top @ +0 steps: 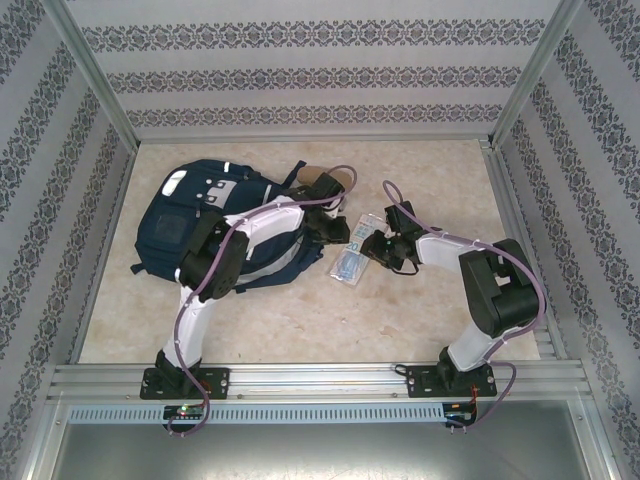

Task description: Pack the student bag

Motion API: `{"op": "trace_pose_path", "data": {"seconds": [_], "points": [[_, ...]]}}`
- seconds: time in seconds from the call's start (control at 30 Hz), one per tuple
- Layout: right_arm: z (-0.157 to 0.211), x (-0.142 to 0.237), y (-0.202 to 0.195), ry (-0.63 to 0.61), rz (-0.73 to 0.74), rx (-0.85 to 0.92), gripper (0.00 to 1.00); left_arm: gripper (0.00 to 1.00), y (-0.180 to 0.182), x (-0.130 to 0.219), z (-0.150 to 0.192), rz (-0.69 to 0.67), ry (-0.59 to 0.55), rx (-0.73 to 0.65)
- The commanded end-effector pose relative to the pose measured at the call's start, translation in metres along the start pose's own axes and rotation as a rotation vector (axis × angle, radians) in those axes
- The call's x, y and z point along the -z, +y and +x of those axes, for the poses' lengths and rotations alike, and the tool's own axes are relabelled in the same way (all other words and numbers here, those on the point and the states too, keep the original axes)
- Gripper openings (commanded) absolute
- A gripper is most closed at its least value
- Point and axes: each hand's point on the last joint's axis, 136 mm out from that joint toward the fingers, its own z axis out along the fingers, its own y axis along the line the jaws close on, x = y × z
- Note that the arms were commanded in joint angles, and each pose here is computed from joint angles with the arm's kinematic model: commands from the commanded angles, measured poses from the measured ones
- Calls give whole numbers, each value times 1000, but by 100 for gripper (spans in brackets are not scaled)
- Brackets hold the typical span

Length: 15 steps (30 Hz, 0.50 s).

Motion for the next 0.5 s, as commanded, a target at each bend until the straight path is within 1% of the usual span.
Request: {"op": "trace_pose_path", "data": {"seconds": [0.0,0.17,0.33,0.4,0.47], "points": [[6,-9,-16,22,46,-42,35,20,7,-15,15,-43,58,-15],[7,1,-11,13,27,-30,35,17,26,-27,30,-101,101,10],[4,17,-14,-26,60,-18,36,17,34,-31,39,-124,123,29],[3,17,-17,-29,67,-13,36,17,36,-30,40,-128,125,36],[5,11,-19,-8,65,-17,36,17,37,-31,41,-132,127,39]]}}
